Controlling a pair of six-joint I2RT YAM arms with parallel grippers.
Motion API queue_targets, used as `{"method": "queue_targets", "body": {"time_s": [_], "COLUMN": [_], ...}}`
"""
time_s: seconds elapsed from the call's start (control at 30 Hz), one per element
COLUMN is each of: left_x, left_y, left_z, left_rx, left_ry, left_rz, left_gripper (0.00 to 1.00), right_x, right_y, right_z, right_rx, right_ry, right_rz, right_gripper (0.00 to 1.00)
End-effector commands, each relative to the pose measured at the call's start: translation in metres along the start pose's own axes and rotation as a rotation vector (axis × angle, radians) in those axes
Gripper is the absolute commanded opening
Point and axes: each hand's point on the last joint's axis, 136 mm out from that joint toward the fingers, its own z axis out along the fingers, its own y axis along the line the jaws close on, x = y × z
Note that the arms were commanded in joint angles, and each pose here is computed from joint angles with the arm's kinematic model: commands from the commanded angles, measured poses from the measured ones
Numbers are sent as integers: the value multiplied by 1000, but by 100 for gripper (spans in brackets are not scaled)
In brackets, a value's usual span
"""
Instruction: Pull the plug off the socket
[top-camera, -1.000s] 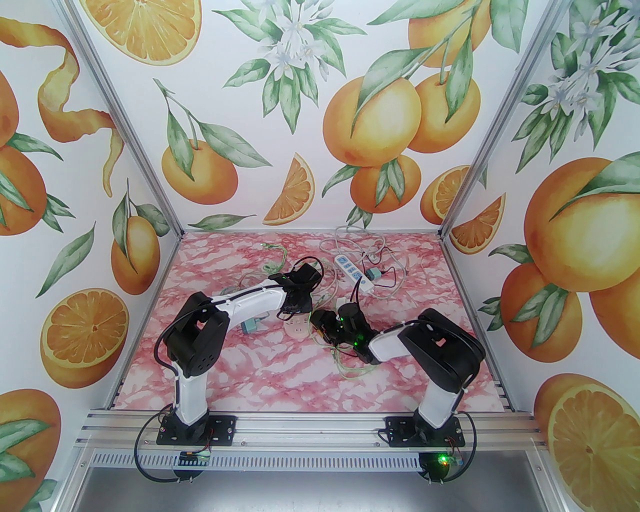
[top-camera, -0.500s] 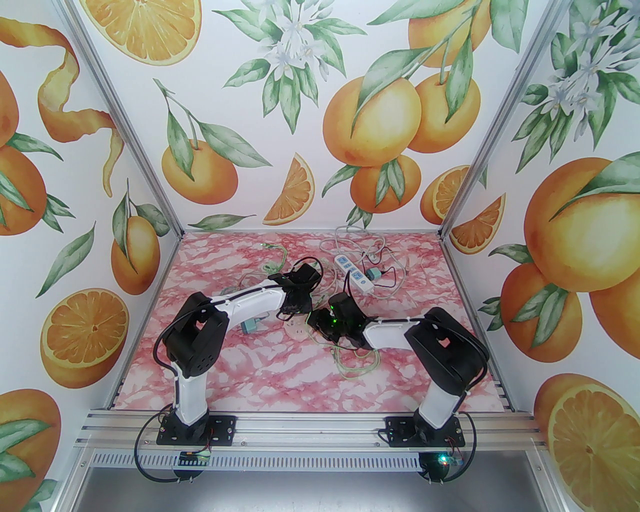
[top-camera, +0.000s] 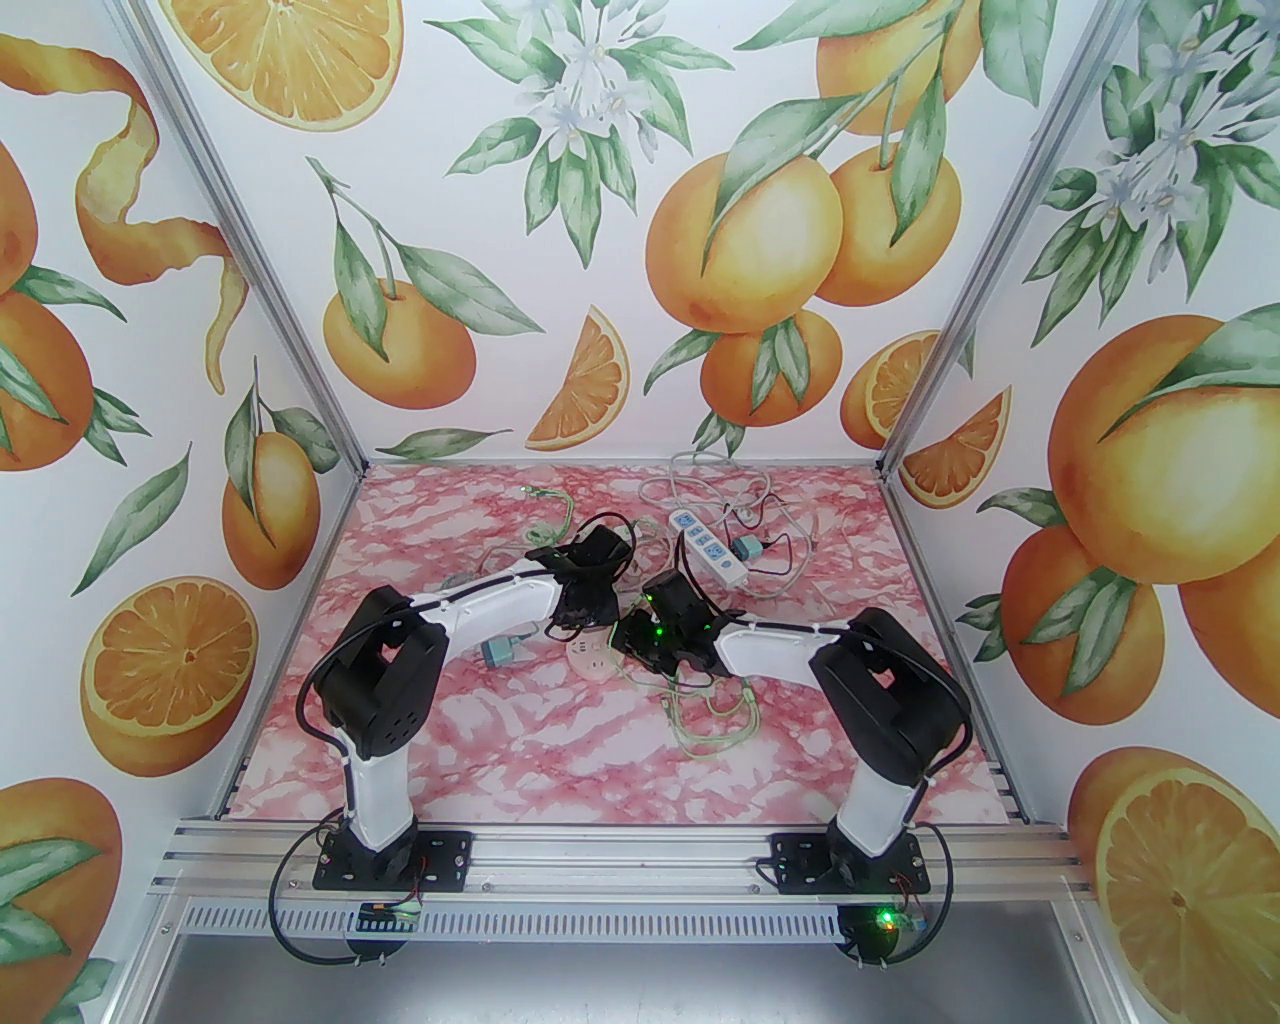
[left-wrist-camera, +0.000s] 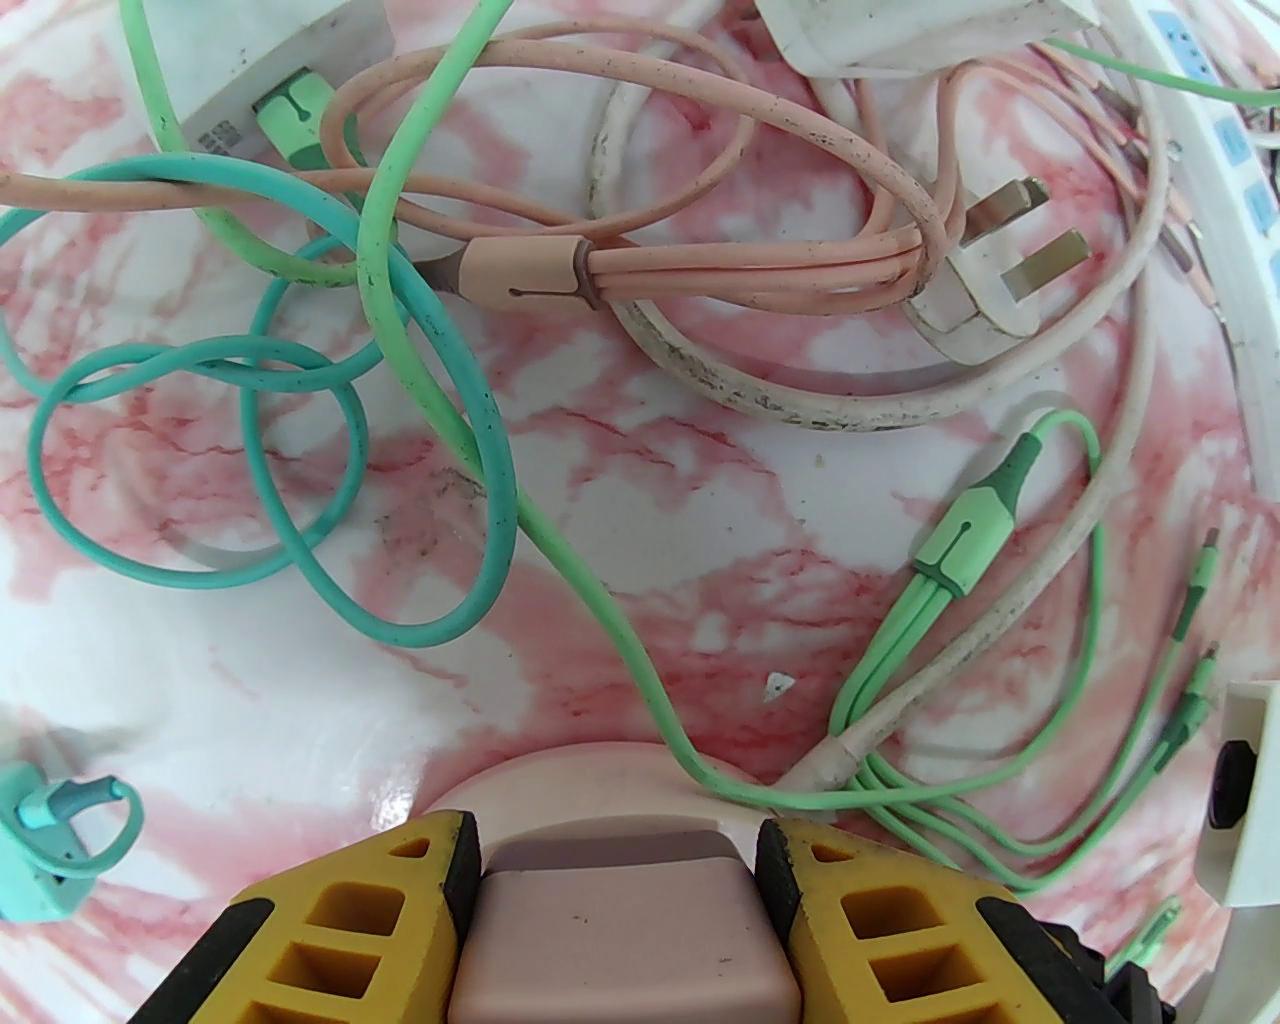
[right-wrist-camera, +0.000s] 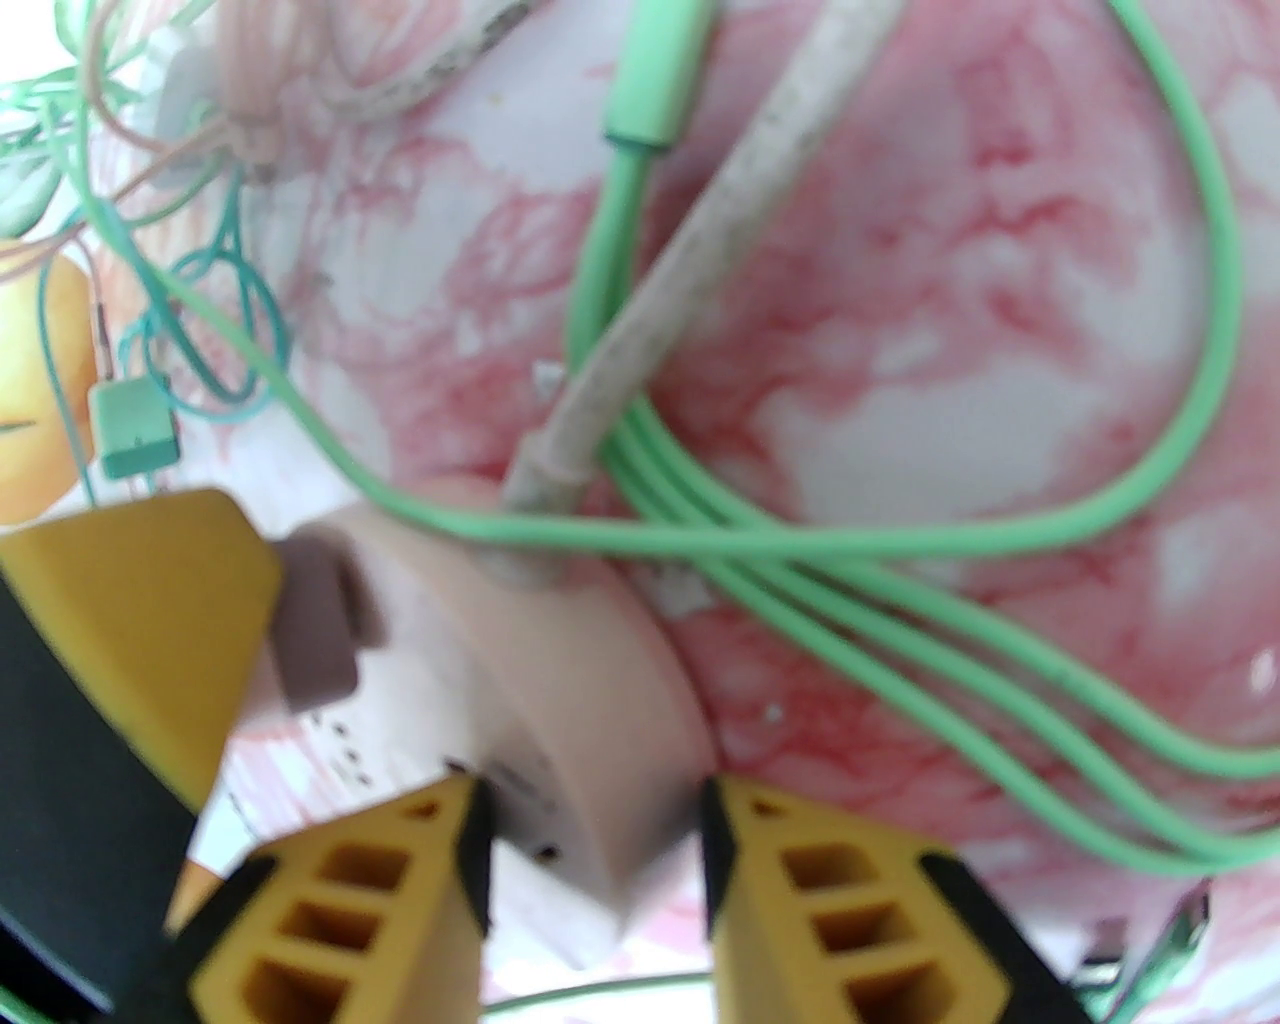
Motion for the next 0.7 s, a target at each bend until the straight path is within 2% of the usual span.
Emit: {"method": "queue_targets", "body": {"time_s": [0.0, 0.2, 0.37, 0.53, 0.67], "left_x": [-1, 6, 11, 4, -2], "left_y": [-13, -19, -27, -29, -20], "left_z": [-18, -22, -22, -28, -26], "left_rx": [0, -104, -115, -84, 12], "left_ry": [-24, -78, -81, -82, -7], "left_rz": [34, 161, 205, 180, 41], "left_gripper": [31, 31, 30, 30, 30], "right_x": [51, 53, 54, 55, 56], "right_y": [-116, -120, -122, -124, -125], "right_z": [8, 11, 12, 13, 12], "right_rx": [412, 445, 453, 459, 463], "right_ry": [149, 159, 166, 170, 170], "right_rz": [77, 71, 71, 73, 72], "right_gripper": [38, 35, 33, 31, 31]}}
